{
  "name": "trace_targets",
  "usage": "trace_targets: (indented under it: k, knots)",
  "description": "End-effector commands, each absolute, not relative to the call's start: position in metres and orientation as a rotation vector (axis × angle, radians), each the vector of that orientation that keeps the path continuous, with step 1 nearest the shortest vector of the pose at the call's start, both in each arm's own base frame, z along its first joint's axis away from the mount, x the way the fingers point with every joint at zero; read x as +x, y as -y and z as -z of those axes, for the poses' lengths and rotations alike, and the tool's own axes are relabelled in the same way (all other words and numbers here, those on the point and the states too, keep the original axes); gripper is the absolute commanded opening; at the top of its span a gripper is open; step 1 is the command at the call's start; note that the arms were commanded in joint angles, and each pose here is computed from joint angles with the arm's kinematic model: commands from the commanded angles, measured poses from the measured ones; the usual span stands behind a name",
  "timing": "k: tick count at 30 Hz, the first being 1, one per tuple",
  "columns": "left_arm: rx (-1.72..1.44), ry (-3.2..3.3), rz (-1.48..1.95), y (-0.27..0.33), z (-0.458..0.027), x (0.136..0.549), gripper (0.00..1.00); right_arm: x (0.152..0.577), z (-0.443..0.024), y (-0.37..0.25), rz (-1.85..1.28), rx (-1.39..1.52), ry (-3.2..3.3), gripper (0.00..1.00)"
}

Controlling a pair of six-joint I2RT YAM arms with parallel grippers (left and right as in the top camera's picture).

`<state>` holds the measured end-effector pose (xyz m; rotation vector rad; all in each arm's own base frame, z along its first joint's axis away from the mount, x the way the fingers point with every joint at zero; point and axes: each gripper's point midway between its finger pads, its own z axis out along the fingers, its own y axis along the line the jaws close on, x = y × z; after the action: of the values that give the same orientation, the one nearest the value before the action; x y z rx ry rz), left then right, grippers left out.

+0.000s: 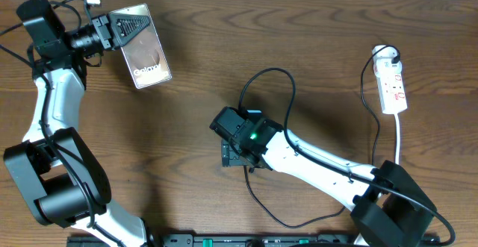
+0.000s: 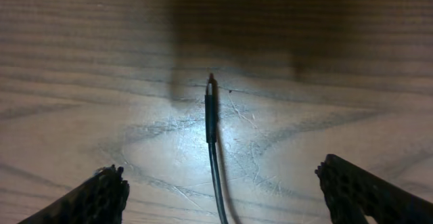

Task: Plug charger to phone and switch on socket
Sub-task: 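Move the right gripper down to the black cable plug on the table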

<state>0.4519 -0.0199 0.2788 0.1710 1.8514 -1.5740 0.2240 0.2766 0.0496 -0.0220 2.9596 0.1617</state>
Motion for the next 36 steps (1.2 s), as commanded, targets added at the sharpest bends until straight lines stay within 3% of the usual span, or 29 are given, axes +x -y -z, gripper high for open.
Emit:
trace_targets:
  k: [1, 14, 17, 25, 36]
  knots:
    - [0.227, -1.832, 1.575, 0.022, -0.289, 0.444, 0.08, 0.224, -0.051, -0.277, -0.178, 0.033, -2.958, 0.84]
    - [0.227, -1.832, 1.576, 0.022, -0.289, 0.444, 0.07, 0.218, -0.014, -0.278, -0.19, 0.064, -3.1, 0.81]
    - [0.227, -1.831, 1.575, 0.022, -0.289, 0.444, 0.08, 0.218, -0.014, -0.278, -0.186, 0.06, -3.098, 0.7]
    - [0.227, -1.832, 1.576, 0.022, -0.289, 0.444, 0.08, 0.214, -0.005, -0.278, -0.181, 0.067, -3.135, 0.68]
    - [0.227, -1.832, 1.576, 0.022, -0.289, 0.444, 0.07, 0.212, 0.0, -0.277, -0.173, 0.077, -3.157, 0.52]
